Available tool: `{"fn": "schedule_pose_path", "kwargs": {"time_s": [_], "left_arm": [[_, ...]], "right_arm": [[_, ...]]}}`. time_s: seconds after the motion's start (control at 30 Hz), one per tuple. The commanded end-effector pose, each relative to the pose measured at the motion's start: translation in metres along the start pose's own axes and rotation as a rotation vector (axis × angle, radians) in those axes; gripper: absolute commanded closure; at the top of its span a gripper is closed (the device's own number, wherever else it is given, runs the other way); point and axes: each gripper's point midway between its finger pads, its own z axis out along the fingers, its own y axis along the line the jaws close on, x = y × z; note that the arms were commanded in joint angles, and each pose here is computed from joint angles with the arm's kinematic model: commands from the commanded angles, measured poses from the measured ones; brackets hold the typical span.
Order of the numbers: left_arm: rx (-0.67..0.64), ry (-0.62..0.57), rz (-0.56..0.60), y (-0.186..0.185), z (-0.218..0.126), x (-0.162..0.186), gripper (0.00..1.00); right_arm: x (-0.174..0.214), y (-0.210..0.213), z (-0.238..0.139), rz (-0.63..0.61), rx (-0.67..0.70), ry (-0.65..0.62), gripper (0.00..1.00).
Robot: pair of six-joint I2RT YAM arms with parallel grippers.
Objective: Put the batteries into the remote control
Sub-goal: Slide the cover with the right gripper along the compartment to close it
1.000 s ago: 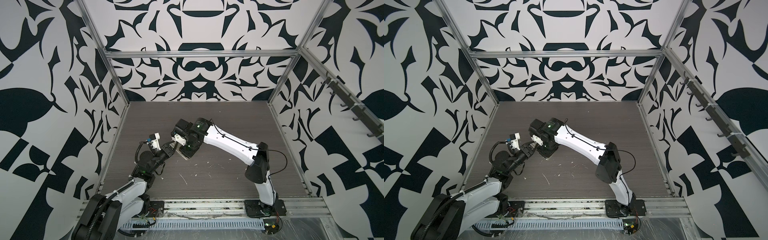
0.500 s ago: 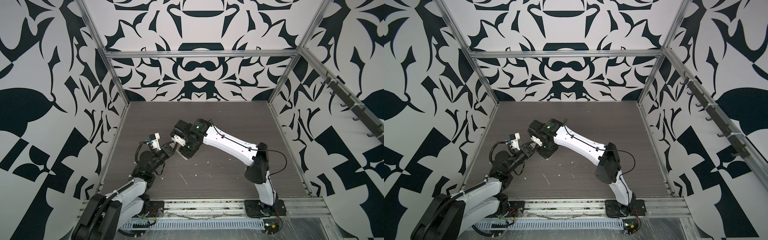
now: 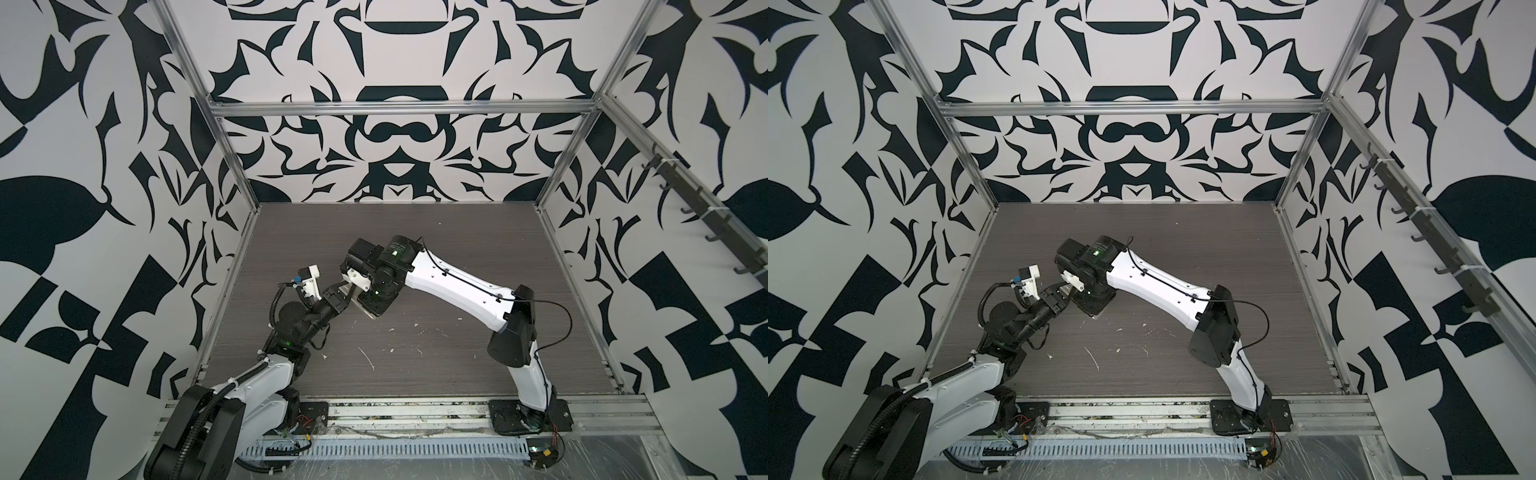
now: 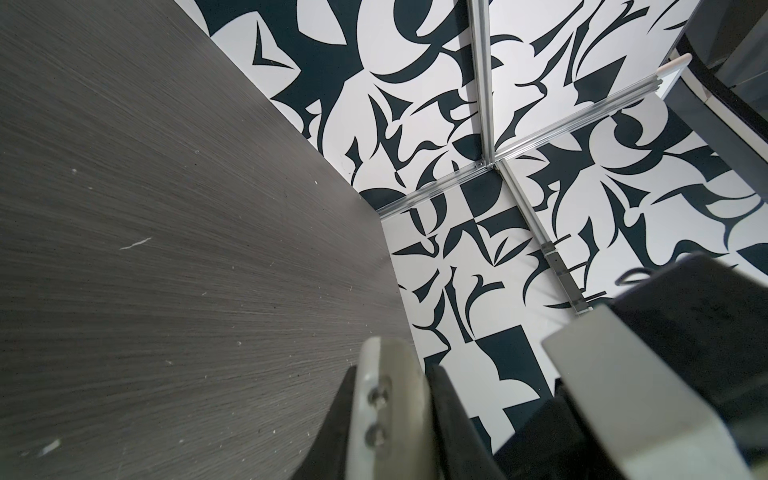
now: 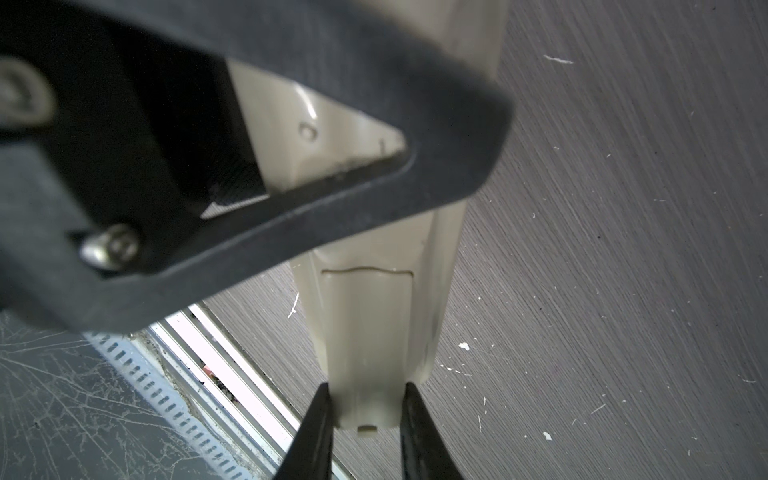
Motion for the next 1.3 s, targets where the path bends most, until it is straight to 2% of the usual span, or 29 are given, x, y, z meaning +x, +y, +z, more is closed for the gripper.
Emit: {"fn": "schedule_pose_path", "kwargs": {"time_s": [0.0,0.47,0.87,1.27], "left_arm": [[0.087,0.002,0.020,-0.0208,-0.0001,-0.0026,1.00],[0.088,0.004,0.021,-0.0222,0.0006,-0.0029,1.00],[0.094,0.002,0.024,-0.0246,-0.0020,-0.0026,1.00],[0.094,0.003,0.023,-0.0233,-0.0024,-0.0018,1.00]], "right_arm": [[-0.0062,-0.0057,-0.0070,-0.013,0.034,-0.020,0.86],[-0.0069,-0.0120,-0.0085,-0.032,0.075,-0.015,0.86],[-0.0097,-0.0072,-0.0060,-0.028,0.053,-0.018,0.86],[-0.0132,-0.0040,-0.0090,-0.010,0.036,-0.035,0.66]]}}
